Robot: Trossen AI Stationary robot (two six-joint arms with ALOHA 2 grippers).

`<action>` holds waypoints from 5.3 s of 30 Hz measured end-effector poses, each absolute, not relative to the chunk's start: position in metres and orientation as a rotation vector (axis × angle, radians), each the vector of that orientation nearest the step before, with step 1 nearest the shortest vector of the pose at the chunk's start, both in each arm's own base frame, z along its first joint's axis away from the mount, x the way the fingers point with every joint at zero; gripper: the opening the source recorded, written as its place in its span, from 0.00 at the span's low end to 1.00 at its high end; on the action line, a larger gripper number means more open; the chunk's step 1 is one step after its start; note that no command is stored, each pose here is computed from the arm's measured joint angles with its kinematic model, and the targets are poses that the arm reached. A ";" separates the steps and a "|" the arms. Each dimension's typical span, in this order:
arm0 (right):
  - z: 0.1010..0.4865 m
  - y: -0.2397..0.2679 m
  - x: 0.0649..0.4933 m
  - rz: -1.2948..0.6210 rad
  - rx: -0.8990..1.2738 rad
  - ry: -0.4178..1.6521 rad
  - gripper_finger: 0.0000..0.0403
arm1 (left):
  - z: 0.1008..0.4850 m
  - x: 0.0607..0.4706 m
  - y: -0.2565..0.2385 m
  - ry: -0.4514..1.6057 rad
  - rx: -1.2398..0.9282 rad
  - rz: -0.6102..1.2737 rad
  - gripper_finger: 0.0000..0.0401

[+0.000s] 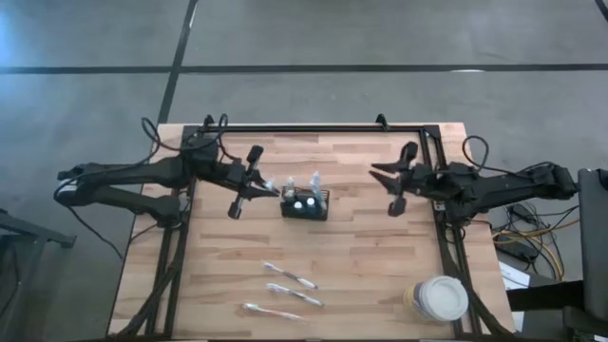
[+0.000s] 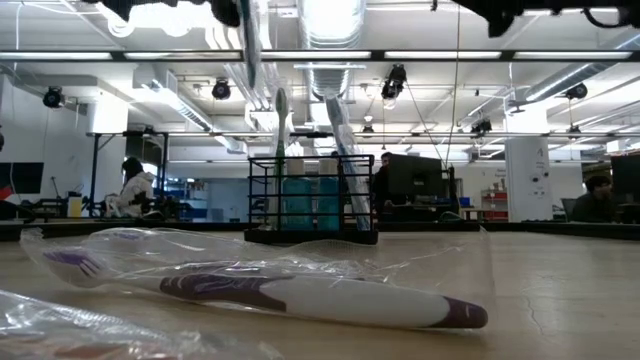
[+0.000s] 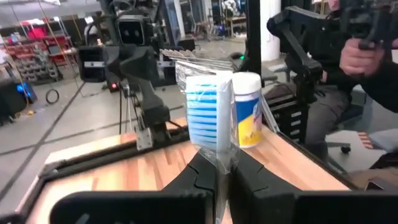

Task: Pick & Place toothbrushing station
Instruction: Put the blue toothbrush into the wire organizer, then adjust the green toothbrush in the wire organizer

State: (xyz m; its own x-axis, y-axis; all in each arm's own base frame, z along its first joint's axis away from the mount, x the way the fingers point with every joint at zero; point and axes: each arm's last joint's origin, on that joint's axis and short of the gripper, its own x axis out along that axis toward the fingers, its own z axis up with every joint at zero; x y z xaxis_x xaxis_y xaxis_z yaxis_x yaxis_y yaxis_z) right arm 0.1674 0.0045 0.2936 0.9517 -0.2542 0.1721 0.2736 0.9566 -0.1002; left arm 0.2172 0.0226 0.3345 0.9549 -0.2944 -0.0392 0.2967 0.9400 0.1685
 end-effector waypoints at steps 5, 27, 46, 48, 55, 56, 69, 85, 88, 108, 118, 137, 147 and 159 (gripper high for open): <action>0.270 0.003 0.149 -0.268 -0.104 -0.161 0.04 | 0.307 0.219 0.023 -0.024 0.153 -0.298 0.04; 0.248 0.002 0.143 -0.268 -0.084 -0.155 0.02 | 0.215 0.245 0.031 0.142 0.237 -0.180 0.04; 0.246 0.003 0.146 -0.259 -0.078 -0.137 0.02 | 0.194 0.246 0.031 0.226 0.177 -0.180 0.32; 0.246 0.003 0.146 -0.259 -0.078 -0.137 0.02 | 0.196 0.245 0.031 0.226 0.150 -0.175 0.40; 0.246 0.003 0.146 -0.240 -0.080 -0.138 0.02 | 0.215 0.236 0.030 0.156 0.093 -0.162 0.58; 0.246 0.004 0.146 -0.233 -0.080 -0.138 0.02 | 0.218 0.233 0.029 0.146 0.088 -0.161 0.59; 0.243 0.004 0.146 -0.226 -0.073 -0.115 0.02 | 0.273 0.163 0.018 0.009 0.091 -0.137 0.54; 0.250 0.004 0.146 -0.228 -0.078 -0.135 0.02 | 0.257 0.213 0.026 0.128 0.116 -0.225 0.02; 0.248 0.004 0.147 -0.227 -0.082 -0.113 0.02 | 0.265 0.219 0.027 0.154 0.153 -0.225 0.03; 0.244 0.004 0.148 -0.218 -0.069 -0.082 0.02 | 0.241 0.117 0.020 -0.132 0.230 0.098 0.36; 0.245 0.004 0.148 -0.218 -0.062 -0.087 0.02 | 0.182 0.108 0.019 -0.133 0.064 0.118 0.57; 0.244 0.004 0.148 -0.218 -0.059 -0.086 0.02 | 0.167 0.106 0.019 0.172 -0.073 0.134 0.69; 0.244 0.004 0.148 -0.219 -0.062 -0.085 0.02 | 0.162 0.107 0.021 0.256 -0.077 0.170 0.69; 0.244 0.004 0.148 -0.222 -0.062 -0.086 0.02 | 0.160 0.110 0.021 0.288 -0.051 0.167 0.61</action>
